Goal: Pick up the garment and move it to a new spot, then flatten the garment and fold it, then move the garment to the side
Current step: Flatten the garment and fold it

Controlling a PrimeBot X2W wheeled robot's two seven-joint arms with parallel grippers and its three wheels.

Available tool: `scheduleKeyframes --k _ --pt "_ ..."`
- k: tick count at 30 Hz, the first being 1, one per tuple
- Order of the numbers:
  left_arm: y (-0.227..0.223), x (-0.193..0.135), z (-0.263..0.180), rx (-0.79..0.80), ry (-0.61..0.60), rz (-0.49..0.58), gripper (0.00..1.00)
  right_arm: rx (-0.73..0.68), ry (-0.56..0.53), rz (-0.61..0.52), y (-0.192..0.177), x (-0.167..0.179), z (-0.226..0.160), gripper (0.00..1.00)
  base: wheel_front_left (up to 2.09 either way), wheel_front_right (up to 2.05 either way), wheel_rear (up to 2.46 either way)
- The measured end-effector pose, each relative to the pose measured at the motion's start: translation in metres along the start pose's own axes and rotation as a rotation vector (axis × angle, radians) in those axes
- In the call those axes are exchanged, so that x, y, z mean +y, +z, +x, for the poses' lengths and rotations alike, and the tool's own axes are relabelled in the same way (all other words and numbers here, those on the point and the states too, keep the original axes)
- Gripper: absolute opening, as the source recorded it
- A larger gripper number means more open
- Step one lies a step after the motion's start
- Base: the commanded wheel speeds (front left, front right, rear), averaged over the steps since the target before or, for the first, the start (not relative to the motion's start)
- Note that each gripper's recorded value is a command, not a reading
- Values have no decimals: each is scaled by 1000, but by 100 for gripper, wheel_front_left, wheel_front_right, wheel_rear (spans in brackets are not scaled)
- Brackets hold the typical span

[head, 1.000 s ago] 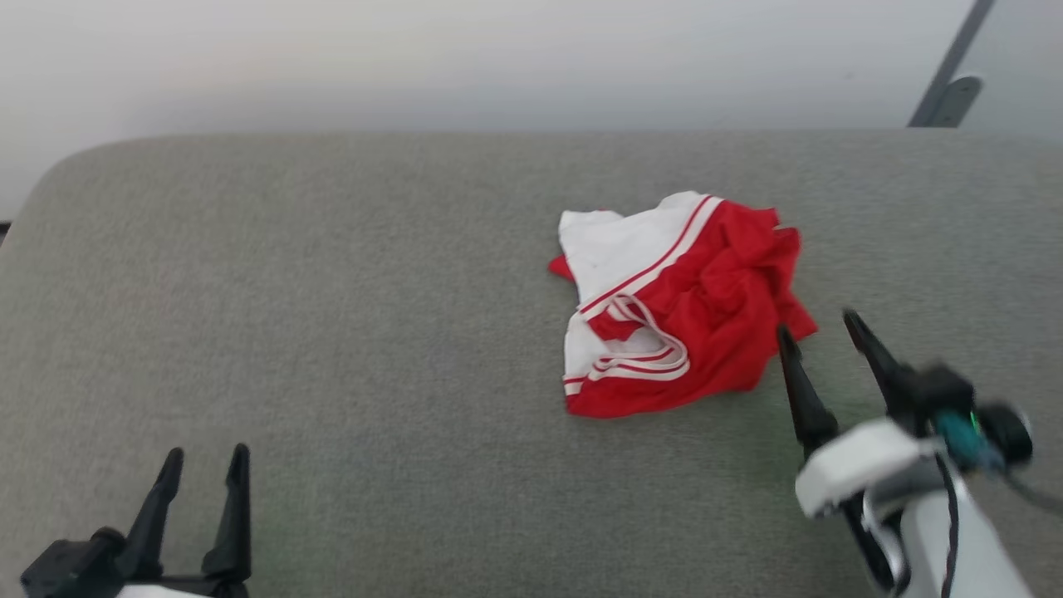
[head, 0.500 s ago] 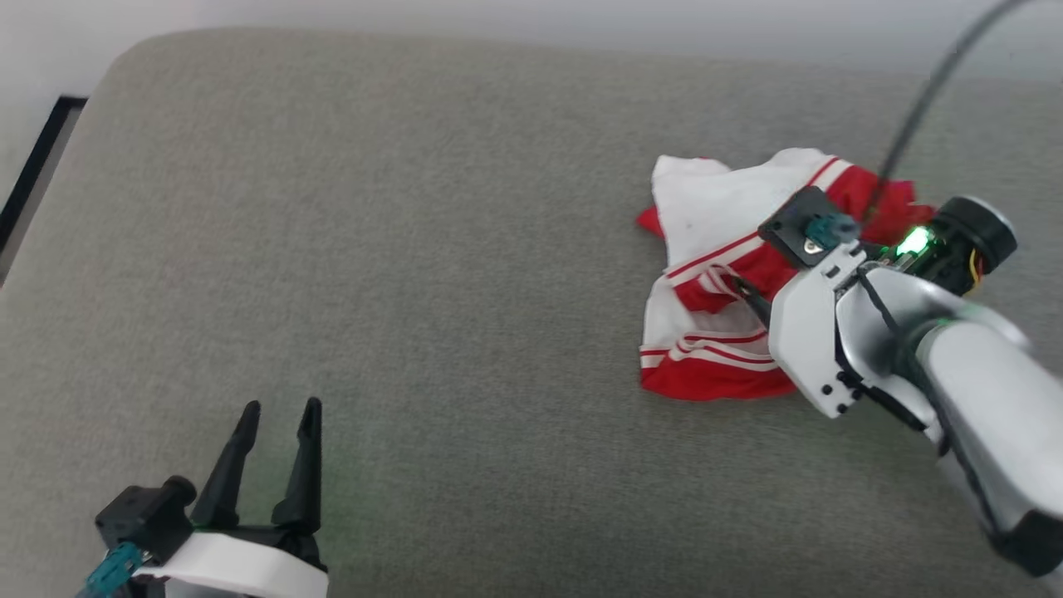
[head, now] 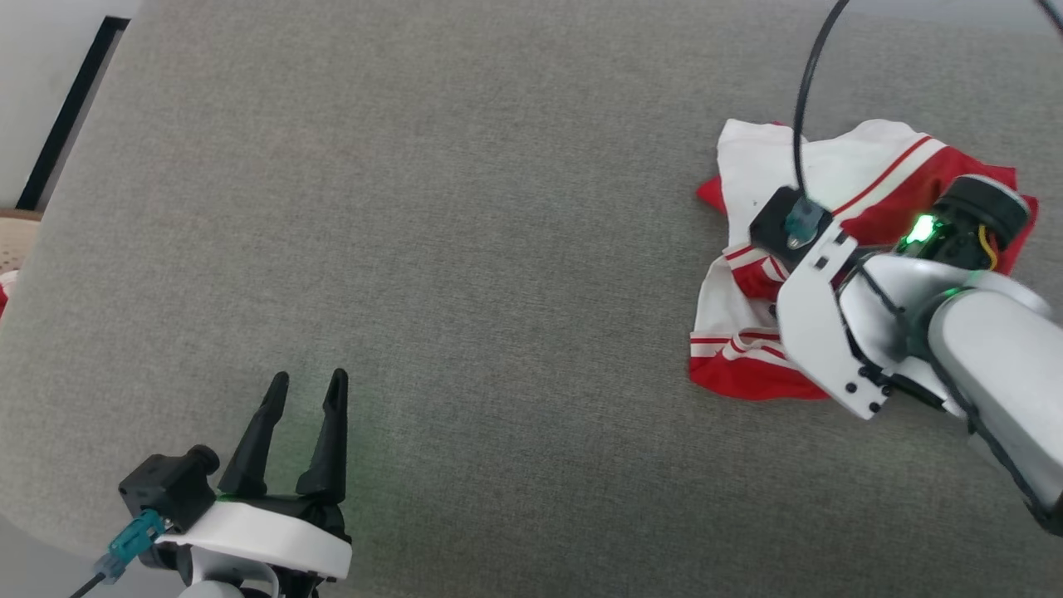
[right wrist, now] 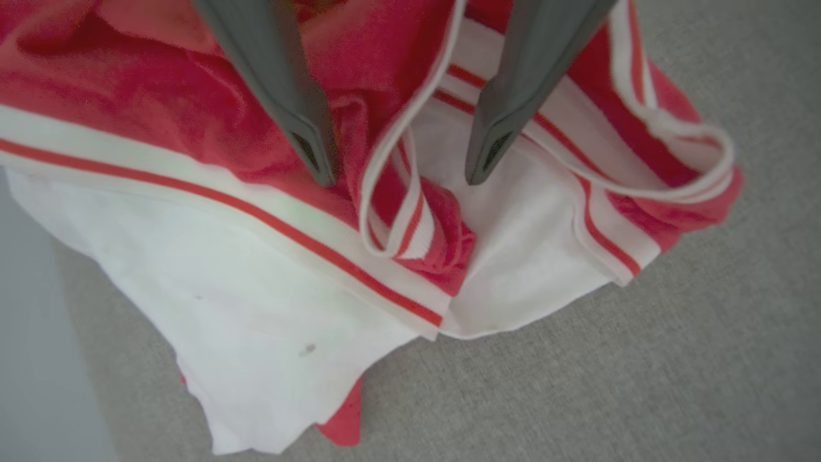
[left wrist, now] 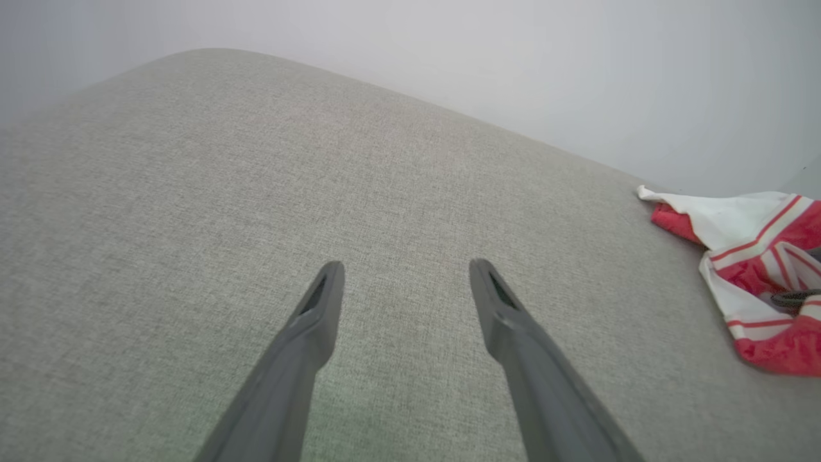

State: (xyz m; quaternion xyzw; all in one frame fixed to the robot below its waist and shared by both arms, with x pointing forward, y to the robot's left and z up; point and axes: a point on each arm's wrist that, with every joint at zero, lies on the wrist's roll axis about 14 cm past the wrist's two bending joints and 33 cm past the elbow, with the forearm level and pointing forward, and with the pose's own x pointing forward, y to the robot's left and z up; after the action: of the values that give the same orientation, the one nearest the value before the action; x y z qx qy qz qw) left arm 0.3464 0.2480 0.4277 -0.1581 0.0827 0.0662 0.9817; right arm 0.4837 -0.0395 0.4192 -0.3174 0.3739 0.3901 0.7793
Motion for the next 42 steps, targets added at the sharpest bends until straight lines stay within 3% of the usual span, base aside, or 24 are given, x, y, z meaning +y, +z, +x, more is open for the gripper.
scheduleKeyframes --k 1,2,7,12,17,23,26,29,33,42 --pt "0 0 1 0 2 -1 100 -1 9 -11 0 3 4 33 0 0 0" --pt "0 0 1 2 2 -1 100 -9 16 -21 2 6 7 0 0 0 0" --pt "2 6 1 -3 15 2 100 -51 -25 -15 6 -7 7 0 0 0 0" --pt "6 5 3 -15 4 10 100 -181 -165 90 10 -50 -19 0 0 0 0" --pt "9 -6 8 -22 -41 21 100 -279 -344 303 -27 -88 -55 0 0 0 0" --pt "7 -27 20 -18 -120 33 100 -399 -614 679 -108 -105 -107 0 0 0 0" --pt "7 -36 26 -16 -153 36 100 -445 -745 867 -150 -94 -128 0 0 0 0" --pt "5 -45 30 -10 -186 41 100 -435 -812 987 -186 -73 -134 0 0 0 0" --pt "4 -52 35 -3 -219 55 100 -380 -844 1074 -228 -46 -130 0 0 0 0" --pt "2 -53 39 9 -240 74 100 -321 -822 1124 -256 -17 -104 0 0 0 0"
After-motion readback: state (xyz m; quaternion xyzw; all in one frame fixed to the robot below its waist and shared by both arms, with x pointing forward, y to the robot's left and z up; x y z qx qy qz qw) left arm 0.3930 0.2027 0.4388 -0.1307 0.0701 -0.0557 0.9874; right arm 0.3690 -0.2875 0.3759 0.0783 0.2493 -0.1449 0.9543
